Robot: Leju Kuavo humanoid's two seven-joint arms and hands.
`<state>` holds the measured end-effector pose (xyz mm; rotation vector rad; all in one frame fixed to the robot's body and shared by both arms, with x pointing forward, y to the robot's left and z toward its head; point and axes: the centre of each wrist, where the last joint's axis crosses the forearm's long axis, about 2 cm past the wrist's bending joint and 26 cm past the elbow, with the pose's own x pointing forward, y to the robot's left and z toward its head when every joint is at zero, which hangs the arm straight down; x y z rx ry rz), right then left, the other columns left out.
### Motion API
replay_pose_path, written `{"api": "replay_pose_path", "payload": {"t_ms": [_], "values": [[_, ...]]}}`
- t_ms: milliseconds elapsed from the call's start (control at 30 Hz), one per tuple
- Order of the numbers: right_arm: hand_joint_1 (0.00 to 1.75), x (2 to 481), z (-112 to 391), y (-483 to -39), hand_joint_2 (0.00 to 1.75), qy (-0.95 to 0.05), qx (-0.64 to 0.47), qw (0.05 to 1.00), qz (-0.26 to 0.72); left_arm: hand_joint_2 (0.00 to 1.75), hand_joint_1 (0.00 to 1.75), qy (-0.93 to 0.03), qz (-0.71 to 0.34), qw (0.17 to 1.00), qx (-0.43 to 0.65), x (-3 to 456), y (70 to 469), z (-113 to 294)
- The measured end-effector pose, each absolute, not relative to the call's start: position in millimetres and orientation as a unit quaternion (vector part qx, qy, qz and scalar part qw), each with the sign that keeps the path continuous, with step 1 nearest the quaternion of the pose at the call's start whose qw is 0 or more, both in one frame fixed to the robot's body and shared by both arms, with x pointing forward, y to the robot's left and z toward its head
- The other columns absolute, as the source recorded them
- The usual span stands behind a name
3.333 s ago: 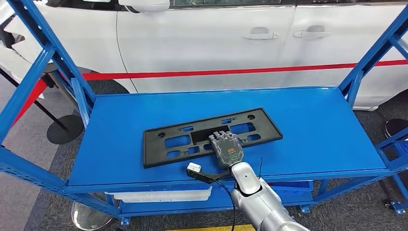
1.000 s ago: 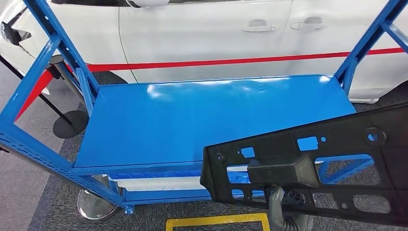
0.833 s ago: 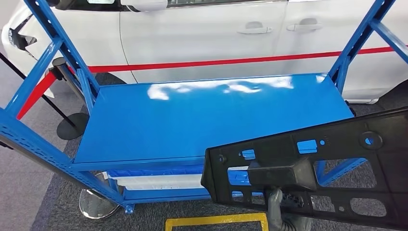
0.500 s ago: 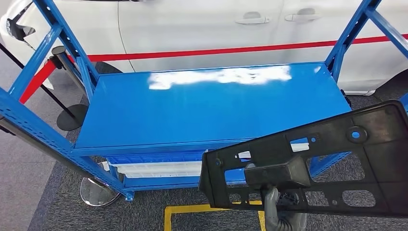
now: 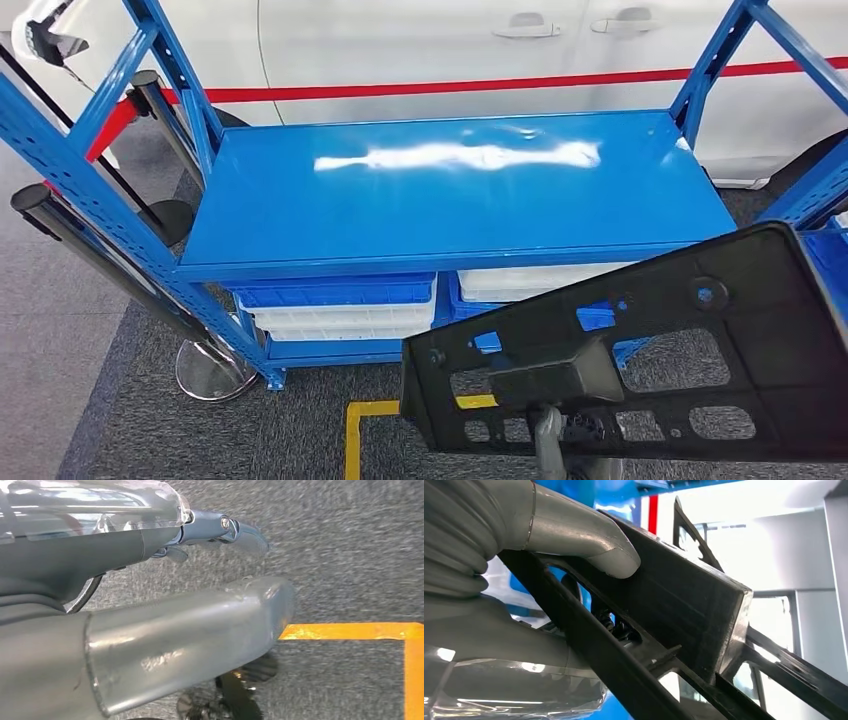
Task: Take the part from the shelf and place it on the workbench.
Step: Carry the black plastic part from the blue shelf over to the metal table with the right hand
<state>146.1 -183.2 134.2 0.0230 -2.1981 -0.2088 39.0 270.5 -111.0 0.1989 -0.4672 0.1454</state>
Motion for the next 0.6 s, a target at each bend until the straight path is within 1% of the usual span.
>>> {"api": "replay_pose_path", "payload": {"t_ms": [200,600], "values": [[1.75,135,132,-189,1.75,-0.887,0.000,0.457,-0.066,0.00,0.00,-0.232,0.063,0.965,0.103,36,275,-111],[1.75,126,133,-208,1.75,-0.884,-0.018,0.462,-0.074,0.00,0.00,-0.256,0.044,0.959,0.114,40,285,-111]]}}
